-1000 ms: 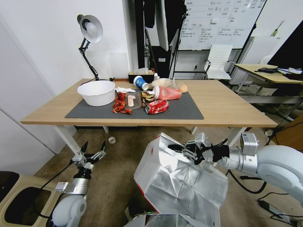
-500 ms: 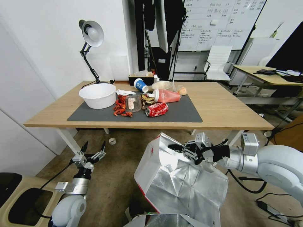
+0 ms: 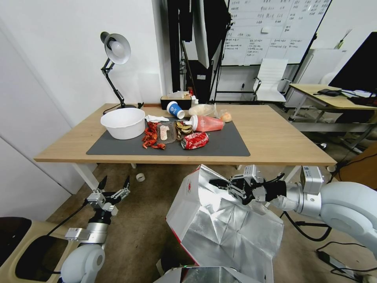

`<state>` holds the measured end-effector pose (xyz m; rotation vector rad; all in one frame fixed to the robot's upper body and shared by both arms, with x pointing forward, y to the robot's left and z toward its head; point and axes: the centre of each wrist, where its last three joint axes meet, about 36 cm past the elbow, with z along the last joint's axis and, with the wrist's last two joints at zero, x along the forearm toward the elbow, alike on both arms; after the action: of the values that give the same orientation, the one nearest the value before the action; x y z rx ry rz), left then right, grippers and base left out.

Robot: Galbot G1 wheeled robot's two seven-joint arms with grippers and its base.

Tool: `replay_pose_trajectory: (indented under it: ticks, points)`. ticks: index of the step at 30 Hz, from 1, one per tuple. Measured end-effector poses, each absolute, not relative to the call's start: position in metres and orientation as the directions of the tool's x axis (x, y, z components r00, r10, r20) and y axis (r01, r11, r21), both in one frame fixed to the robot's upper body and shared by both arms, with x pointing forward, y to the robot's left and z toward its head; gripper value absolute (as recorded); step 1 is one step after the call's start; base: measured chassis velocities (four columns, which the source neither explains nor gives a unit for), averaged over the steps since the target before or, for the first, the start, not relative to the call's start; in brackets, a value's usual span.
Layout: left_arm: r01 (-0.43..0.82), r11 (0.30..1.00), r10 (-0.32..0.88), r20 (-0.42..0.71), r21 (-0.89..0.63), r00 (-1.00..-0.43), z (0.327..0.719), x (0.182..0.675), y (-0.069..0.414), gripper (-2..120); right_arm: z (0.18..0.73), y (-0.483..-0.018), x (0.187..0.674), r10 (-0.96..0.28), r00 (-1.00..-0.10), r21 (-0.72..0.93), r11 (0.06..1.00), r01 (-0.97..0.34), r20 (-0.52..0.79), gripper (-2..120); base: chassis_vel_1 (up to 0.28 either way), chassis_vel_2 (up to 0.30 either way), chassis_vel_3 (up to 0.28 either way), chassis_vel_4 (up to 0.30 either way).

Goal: Pick up the food delivery bag from the floor and place it on the table.

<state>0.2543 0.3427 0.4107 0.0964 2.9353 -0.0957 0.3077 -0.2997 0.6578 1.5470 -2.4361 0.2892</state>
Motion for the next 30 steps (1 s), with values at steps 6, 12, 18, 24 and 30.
replay_pose_trajectory:
  ticks: [6, 12, 18, 24, 30]
  points:
    - [0.07, 0.997, 0.062, -0.211, -0.031, -0.975, 0.4095, 0.254, 0.3449, 100, 0.6565, -0.2998, 0.3074, -0.856, -0.418, -0.036, 0.429, -0.903, 0.305, 0, 0.0, 0.0, 0.0, 0.0]
    - [0.074, 0.997, 0.067, -0.203, -0.027, -0.977, 0.4074, 0.2529, 0.3445, 100, 0.6545, -0.3001, 0.3068, -0.854, -0.424, -0.029, 0.437, -0.899, 0.302, 0, 0.0, 0.0, 0.0, 0.0]
    - [0.077, 0.997, 0.069, -0.205, -0.031, -0.976, 0.4077, 0.2521, 0.3429, 100, 0.6536, -0.3001, 0.3067, -0.852, -0.427, -0.027, 0.44, -0.898, 0.303, 0, 0.0, 0.0, 0.0, 0.0]
    - [0.079, 0.997, 0.072, -0.204, -0.026, -0.976, 0.4084, 0.2521, 0.3443, 100, 0.652, -0.3006, 0.306, -0.851, -0.432, -0.023, 0.446, -0.895, 0.299, 0, 0.0, 0.0, 0.0, 0.0]
    - [0.081, 0.996, 0.074, -0.2, -0.023, -0.977, 0.4082, 0.2519, 0.3452, 100, 0.6504, -0.3009, 0.3055, -0.852, -0.434, -0.018, 0.449, -0.893, 0.295, 0, 0.0, 0.0, 0.0, 0.0]
